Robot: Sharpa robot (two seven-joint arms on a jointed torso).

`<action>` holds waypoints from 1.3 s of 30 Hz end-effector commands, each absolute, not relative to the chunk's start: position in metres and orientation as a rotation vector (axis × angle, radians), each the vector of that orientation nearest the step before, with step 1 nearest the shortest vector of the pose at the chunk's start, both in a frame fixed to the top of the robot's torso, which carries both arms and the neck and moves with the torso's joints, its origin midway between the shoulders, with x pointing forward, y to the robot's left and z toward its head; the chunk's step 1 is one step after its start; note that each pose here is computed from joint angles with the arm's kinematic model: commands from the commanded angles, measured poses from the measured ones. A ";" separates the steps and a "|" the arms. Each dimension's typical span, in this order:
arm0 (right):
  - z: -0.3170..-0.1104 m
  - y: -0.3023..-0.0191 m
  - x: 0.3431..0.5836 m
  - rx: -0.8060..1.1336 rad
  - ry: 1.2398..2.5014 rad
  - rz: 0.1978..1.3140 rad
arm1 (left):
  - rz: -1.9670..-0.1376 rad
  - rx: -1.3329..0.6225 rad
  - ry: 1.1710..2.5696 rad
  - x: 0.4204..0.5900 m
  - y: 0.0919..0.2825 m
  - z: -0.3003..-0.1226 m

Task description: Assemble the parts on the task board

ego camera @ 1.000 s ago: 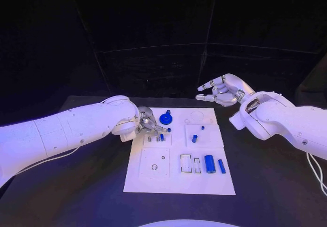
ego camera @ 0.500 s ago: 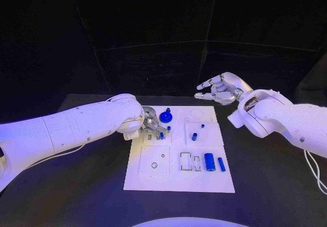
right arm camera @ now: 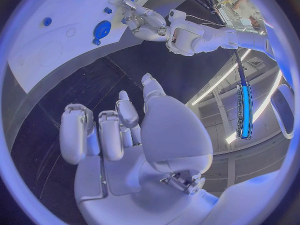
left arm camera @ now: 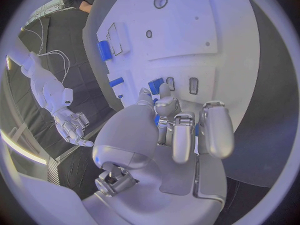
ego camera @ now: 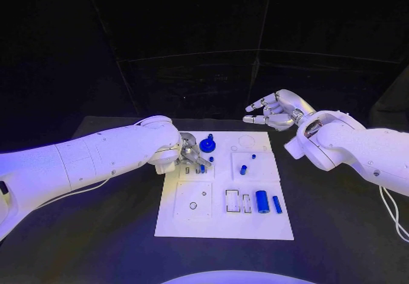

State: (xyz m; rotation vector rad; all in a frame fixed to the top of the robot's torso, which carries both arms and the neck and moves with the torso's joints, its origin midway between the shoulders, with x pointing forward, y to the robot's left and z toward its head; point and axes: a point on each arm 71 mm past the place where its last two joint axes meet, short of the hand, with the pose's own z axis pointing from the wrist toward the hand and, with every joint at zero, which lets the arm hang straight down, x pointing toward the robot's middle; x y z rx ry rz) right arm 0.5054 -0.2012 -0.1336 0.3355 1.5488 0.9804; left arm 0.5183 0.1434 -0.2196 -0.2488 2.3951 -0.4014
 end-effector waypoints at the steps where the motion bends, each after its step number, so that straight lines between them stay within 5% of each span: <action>1: -0.133 -0.200 0.506 0.325 1.555 0.985 | -0.389 -0.234 2.402 0.519 0.142 -0.219; 39: -0.133 -0.196 0.507 0.319 1.563 0.991 | -0.425 -0.213 2.396 0.515 0.138 -0.217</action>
